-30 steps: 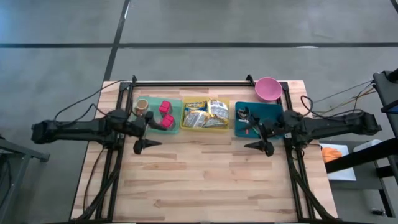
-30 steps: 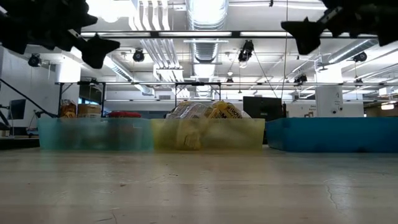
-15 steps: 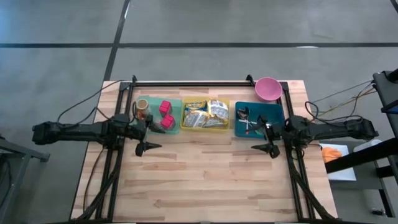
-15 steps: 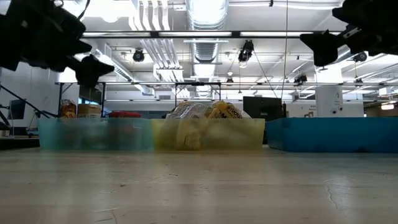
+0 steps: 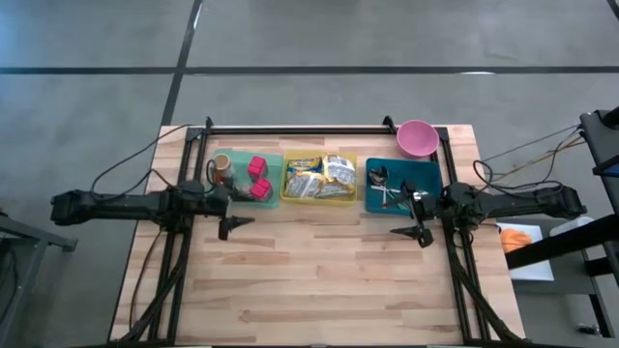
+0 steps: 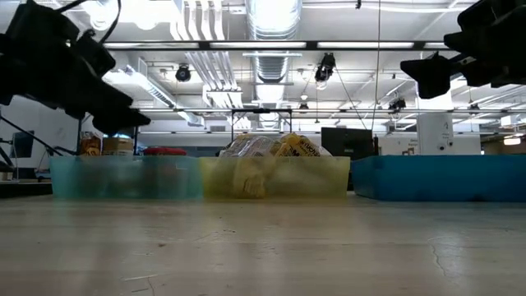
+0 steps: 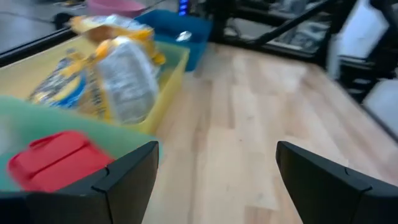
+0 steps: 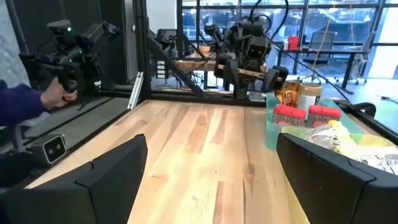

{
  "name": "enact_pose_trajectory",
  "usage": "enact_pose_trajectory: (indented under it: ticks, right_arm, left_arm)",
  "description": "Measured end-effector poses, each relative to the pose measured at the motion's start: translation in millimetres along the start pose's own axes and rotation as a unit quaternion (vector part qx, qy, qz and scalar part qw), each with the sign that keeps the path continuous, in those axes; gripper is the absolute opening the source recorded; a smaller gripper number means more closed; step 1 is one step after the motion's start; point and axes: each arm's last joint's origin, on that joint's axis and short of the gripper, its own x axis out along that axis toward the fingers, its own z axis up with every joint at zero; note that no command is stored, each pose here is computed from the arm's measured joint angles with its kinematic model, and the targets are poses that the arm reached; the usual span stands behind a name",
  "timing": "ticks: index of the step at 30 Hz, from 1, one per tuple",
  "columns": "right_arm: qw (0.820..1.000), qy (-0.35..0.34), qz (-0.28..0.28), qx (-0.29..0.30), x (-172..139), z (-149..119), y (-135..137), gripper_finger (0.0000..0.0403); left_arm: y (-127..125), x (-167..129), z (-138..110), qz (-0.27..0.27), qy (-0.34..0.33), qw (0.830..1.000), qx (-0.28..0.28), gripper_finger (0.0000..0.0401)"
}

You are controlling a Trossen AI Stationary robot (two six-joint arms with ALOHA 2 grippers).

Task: Pick & Place Food Item
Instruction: Return to Home Position

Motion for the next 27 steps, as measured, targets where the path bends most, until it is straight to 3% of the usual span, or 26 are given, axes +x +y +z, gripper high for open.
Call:
enact_pose_trajectory:
  ticks: [3,9,20,27]
  right_arm:
    - [1.0,-0.001,-0.004,-0.01,0,0,0,0.0352]
    - [0.997,0.004,-0.068,-0.021,-1,-5,-4,0.0352]
    - [0.997,0.008,-0.066,-0.042,-1,-6,-4,0.0352]
    - [0.998,0.013,-0.066,0.007,-1,-7,-4,0.0352]
  left_arm:
    - [1,0,-3,0.015,0.005,1.0,0.002,0.0333]
    - [1,0,-4,0.014,0.006,1.0,0.005,0.0333]
    - [4,1,-17,0.028,0.027,0.999,-0.003,0.0333]
    - [4,1,-18,0.028,0.03,0.999,0.017,0.0333]
